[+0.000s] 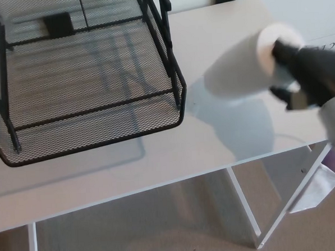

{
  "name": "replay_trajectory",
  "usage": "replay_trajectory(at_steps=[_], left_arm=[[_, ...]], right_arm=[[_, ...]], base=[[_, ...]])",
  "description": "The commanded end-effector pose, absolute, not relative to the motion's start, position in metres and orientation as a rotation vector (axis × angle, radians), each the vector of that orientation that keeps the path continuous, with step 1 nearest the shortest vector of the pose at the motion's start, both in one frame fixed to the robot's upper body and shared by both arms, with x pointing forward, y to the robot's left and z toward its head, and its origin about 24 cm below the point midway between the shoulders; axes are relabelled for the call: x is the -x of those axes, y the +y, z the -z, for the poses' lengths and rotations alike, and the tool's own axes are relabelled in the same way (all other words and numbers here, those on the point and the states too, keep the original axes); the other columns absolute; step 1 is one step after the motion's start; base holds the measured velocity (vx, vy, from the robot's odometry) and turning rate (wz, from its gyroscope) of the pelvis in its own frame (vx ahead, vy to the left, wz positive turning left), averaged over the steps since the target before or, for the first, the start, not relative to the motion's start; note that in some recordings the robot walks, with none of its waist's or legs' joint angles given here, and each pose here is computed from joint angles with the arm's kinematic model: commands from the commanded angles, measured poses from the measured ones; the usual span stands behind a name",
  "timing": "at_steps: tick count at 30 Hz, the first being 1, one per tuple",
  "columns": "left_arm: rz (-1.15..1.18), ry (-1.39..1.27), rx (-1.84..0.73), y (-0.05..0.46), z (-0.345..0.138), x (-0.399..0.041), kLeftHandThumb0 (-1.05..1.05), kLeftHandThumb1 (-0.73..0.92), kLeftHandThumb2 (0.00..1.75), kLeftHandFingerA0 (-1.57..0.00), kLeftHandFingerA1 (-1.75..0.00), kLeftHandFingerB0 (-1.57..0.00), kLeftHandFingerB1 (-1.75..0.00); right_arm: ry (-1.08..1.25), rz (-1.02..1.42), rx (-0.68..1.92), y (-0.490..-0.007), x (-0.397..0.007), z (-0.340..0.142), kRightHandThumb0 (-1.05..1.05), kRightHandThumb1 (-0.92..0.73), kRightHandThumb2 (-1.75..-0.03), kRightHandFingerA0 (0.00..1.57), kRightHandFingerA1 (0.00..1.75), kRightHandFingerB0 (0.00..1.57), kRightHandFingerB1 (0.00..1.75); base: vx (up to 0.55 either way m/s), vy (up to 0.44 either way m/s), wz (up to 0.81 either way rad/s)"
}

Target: The robot walks towards a desk on which a file tray is kept in the middle and a toilet paper roll is kept on its right. The robot uses its right hand to hook on finger in the gap of the roll and grabs it, lifts it and places it on the tray.

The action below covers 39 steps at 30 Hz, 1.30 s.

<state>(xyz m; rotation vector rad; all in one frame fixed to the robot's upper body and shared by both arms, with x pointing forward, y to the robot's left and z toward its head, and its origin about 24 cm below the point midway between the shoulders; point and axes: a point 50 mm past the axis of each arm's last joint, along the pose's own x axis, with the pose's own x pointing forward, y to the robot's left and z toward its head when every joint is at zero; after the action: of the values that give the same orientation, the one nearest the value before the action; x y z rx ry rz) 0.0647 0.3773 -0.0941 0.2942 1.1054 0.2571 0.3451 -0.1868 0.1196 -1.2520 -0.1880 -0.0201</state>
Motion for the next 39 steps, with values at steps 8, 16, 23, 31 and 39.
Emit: replay_trajectory(at_steps=[8,16,23,31,39], left_arm=[[-0.252,1.076,-0.291,0.382,0.089,-0.068,-0.69,0.82,0.76,-0.45,-0.52,-0.32,-0.43],[-0.245,1.105,-0.308,0.374,0.097,-0.062,-0.66,0.92,0.67,-0.51,-0.50,-0.42,-0.41],[-0.244,1.099,-0.284,0.369,0.100,-0.062,-0.65,0.91,0.68,-0.53,-0.53,-0.44,-0.44],[-0.235,1.085,-0.277,0.365,0.101,-0.066,-0.67,0.92,0.68,-0.49,-0.53,-0.39,-0.42],[-0.214,1.088,-0.275,0.355,0.108,-0.068,-0.66,0.92,0.68,-0.47,-0.48,-0.39,-0.40]], right_arm=[[-0.317,0.039,1.278,-0.214,-0.344,-0.204,-0.25,-0.66,-0.64,0.86,1.63,0.84,0.74],[-0.454,-0.039,1.263,-0.185,-0.343,-0.271,-0.26,-0.72,-0.84,0.88,1.67,0.81,1.14],[-0.627,-0.078,1.222,-0.131,-0.342,-0.326,-0.26,-0.69,-0.88,0.87,1.62,0.81,1.19],[-0.644,-0.234,1.250,-0.068,-0.344,-0.368,-0.25,-0.67,-0.87,0.83,1.60,0.81,1.15],[-0.584,-0.525,1.302,-0.009,-0.348,-0.359,-0.40,-0.51,-0.91,0.92,1.23,0.79,0.86]], base=[[0.00,0.000,0.00],[0.00,0.000,0.00],[0.00,0.000,0.00],[0.00,0.000,0.00],[0.00,0.000,0.00]])
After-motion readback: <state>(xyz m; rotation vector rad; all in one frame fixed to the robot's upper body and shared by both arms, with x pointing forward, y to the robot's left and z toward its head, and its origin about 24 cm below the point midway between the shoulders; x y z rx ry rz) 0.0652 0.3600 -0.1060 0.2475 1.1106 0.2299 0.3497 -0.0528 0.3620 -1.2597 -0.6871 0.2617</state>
